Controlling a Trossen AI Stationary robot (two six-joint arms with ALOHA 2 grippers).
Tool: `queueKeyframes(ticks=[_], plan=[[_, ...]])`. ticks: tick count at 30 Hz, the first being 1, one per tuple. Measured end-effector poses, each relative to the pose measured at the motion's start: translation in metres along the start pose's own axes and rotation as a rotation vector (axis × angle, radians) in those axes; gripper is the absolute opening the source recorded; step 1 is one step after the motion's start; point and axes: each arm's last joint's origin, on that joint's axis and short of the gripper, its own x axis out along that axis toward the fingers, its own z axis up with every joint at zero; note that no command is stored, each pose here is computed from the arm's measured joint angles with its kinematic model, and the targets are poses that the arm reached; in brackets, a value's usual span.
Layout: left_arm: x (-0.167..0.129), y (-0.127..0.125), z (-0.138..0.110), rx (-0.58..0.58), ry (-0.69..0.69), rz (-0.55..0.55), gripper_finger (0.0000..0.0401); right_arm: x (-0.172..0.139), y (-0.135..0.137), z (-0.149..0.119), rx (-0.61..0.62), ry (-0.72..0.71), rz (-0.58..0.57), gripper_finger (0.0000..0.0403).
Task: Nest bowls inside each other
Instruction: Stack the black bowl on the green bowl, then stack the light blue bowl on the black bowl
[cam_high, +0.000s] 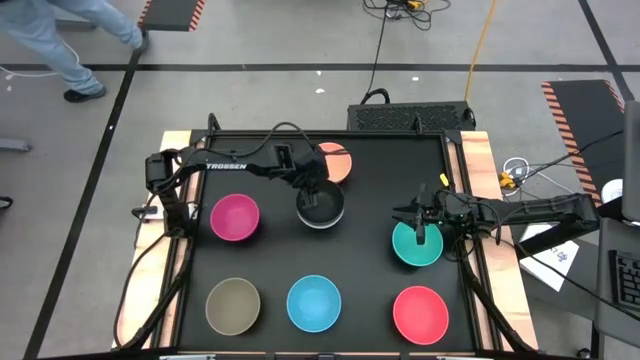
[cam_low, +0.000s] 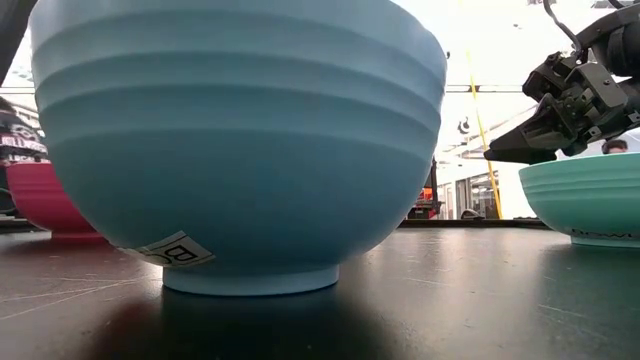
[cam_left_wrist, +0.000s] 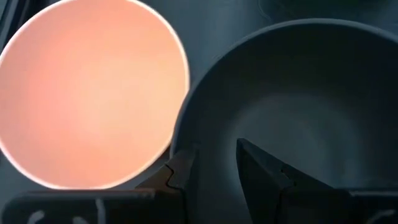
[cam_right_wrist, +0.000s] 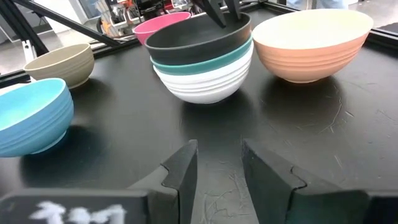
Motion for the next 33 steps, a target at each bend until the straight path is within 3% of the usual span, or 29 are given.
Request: queueKeyframes(ticks=[7, 11, 16, 21, 26, 33], plan=[[0.0, -0.003, 0.001, 0.027, -0.005, -0.024, 0.0108, 0.0, 0.0, 0.0, -0.003, 0.0, 0.0, 0.0116], [-0.008, -0.01, 0.003, 0.099, -0.021, -0.031, 0.0108, 0.0, 0.0, 0.0, -0.003, -0.001, 0.0, 0.0116], [-0.043, -0.019, 0.01, 0.147, -0.122, -0.01, 0.0108, 0.0, 0.0, 0.0, -0.003, 0.0, 0.0, 0.0116], [-0.101, -0.03, 0.01, 0.162, -0.252, 0.001, 0.0108, 0.0, 0.0, 0.0, -0.003, -0.001, 0.0, 0.0116], [-0.146, -0.041, -0.016, 0.168, -0.321, -0.012, 0.0108, 0.0, 0.0, 0.0, -0.004, 0.001, -0.001, 0.0116], [-0.176, -0.053, -0.085, 0.108, -0.411, 0.048, 0.0108, 0.0, 0.0, 0.0, -0.012, 0.001, -0.001, 0.0116]])
